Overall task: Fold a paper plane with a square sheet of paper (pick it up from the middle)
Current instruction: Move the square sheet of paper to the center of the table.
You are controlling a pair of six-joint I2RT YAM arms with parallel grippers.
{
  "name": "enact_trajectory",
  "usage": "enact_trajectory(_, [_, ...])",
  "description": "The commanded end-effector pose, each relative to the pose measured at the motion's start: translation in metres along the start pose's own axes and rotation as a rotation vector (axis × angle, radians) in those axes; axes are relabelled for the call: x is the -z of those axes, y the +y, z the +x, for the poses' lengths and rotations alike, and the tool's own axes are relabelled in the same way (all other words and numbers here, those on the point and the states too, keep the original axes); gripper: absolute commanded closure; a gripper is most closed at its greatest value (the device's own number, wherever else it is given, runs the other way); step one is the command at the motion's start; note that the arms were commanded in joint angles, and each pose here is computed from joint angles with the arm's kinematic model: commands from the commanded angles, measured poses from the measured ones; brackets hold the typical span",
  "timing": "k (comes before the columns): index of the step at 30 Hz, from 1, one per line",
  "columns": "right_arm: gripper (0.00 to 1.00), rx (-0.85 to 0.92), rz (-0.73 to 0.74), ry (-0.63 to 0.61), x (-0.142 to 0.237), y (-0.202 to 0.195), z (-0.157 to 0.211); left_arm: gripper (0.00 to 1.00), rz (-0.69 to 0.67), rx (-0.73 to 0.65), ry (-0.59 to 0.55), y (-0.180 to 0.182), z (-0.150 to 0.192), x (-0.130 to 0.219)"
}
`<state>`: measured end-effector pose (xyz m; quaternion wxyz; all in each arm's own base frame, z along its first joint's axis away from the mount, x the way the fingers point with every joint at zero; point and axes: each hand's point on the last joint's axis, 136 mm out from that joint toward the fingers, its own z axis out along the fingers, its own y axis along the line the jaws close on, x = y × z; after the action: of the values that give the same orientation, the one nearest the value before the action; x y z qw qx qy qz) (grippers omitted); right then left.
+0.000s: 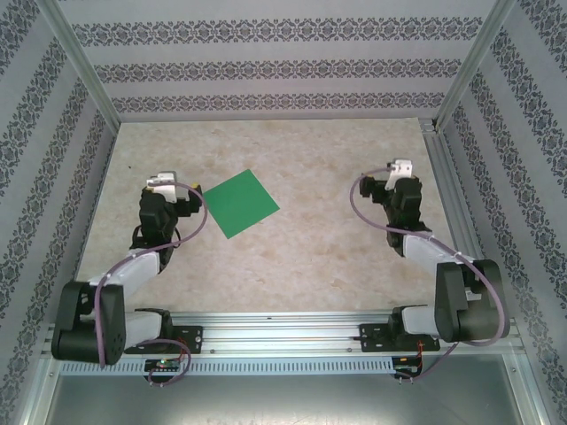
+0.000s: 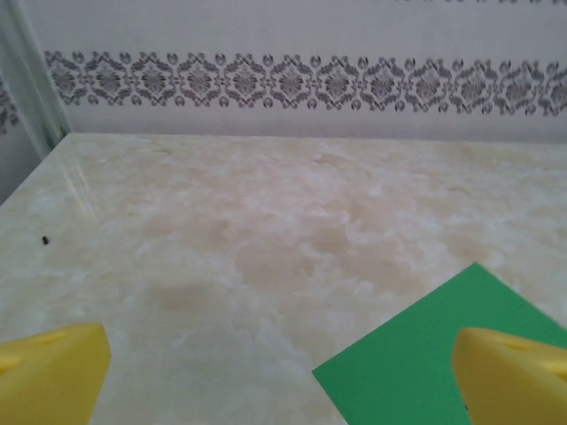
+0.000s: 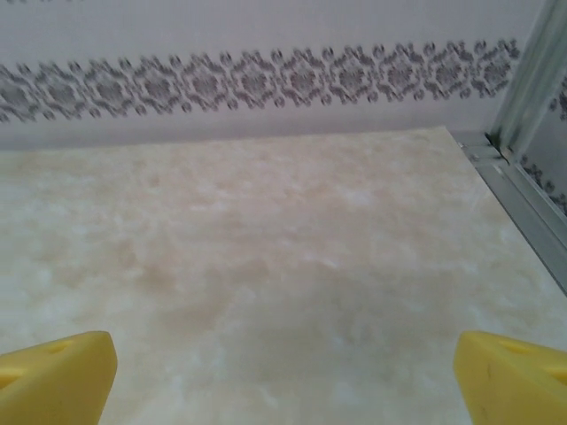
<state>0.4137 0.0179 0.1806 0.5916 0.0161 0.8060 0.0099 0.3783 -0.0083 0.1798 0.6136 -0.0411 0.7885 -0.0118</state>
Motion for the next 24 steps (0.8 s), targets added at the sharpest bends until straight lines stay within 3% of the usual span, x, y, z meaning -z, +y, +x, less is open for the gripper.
enact_trajectory(1, [0.02, -0.139, -0.135, 0.222, 0.009, 0.04, 0.002, 0.0, -0.163, 0.163, 0.154, 0.029, 0.01, 0.018])
enact_trajectory(5, [0.02, -0.241, -0.54, 0.327, 0.02, 0.147, -0.015, 0.0, -0.138, 0.292, 0.196, 0.023, 0.003, 0.029])
enact_trajectory(7, [0.02, -0.23, -0.653, 0.389, 0.024, 0.201, -0.014, 0.0, -0.069, 0.337, 0.213, 0.01, 0.001, 0.029])
enact_trajectory(11, [0.02, -0.224, -0.752, 0.547, 0.01, 0.286, 0.014, 0.0, 0.07, 0.417, 0.255, -0.017, 0.002, 0.024])
enact_trajectory(17, [0.02, -0.193, -0.824, 0.726, -0.016, 0.377, 0.055, 0.0, 0.079, 0.426, 0.337, -0.022, 0.014, 0.02])
enact_trajectory(24, [0.02, -0.169, -0.791, 0.854, -0.047, 0.423, 0.1, 0.0, 0.111, 0.41, 0.34, -0.026, 0.011, 0.025])
